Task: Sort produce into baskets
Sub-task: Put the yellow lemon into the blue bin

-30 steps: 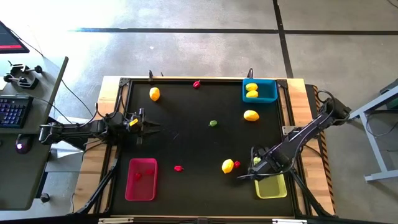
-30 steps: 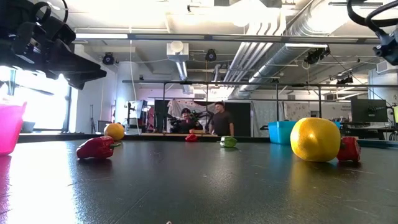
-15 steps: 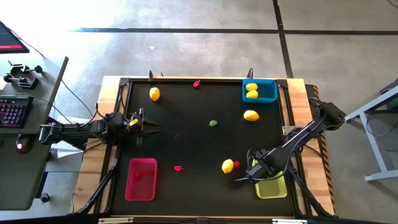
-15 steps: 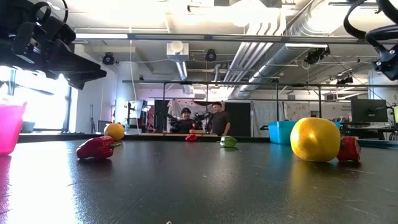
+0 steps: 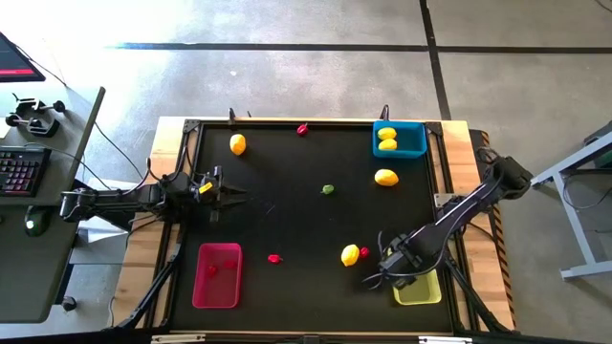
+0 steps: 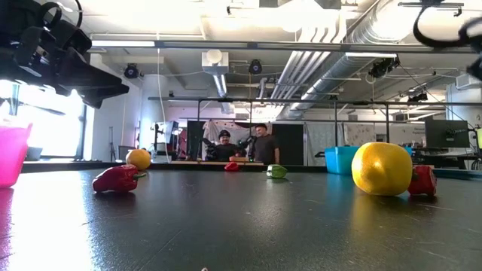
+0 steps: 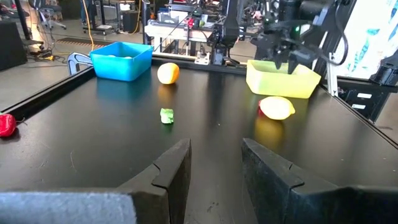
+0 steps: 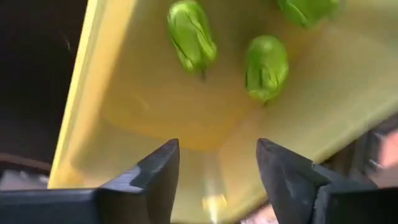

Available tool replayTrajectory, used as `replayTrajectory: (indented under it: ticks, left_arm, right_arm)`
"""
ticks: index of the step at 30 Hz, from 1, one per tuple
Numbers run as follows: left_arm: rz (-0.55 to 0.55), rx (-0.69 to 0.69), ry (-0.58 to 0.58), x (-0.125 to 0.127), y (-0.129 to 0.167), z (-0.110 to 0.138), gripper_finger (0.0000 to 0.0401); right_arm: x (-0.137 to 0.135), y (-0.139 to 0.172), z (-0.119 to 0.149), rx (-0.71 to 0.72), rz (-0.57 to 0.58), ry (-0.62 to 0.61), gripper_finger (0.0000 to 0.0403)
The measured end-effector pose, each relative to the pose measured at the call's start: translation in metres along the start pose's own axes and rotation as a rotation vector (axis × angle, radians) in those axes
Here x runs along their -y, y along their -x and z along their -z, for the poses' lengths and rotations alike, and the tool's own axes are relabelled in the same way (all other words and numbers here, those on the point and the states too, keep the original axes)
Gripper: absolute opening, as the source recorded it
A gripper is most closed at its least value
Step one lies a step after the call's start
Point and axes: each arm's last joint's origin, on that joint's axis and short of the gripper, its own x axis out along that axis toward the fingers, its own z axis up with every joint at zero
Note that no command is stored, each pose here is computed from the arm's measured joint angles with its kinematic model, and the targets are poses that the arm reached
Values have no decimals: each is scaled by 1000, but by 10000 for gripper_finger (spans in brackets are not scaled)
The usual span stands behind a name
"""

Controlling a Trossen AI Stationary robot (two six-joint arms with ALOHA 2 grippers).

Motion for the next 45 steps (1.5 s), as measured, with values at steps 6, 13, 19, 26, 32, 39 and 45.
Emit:
replayTrajectory:
  ticks: [6, 13, 19, 26, 32, 39, 45]
  left_arm:
    - [0, -1, 0, 0, 0, 0, 126]
    - [0, -1, 0, 0, 0, 0, 126]
    - [0, 0, 0, 0, 0, 0, 126]
    - [0, 0, 0, 0, 0, 0, 126]
    - [0, 0, 0, 0, 0, 0, 126]
    - [0, 0, 0, 0, 0, 0, 126]
    - [0, 0, 0, 0, 0, 0, 126]
  right_arm:
    - [11, 50, 8, 20, -2, 102, 171]
    - [40, 106, -27, 384, 20, 225, 12]
    - [69, 107, -81, 490, 171, 244, 101]
    - [92, 88, -133, 492, 212, 347, 226]
    - [107, 85, -164, 605, 290, 446, 264]
    - [123, 80, -194, 670, 203, 497, 265]
    - [132, 71, -204, 689, 209, 541, 265]
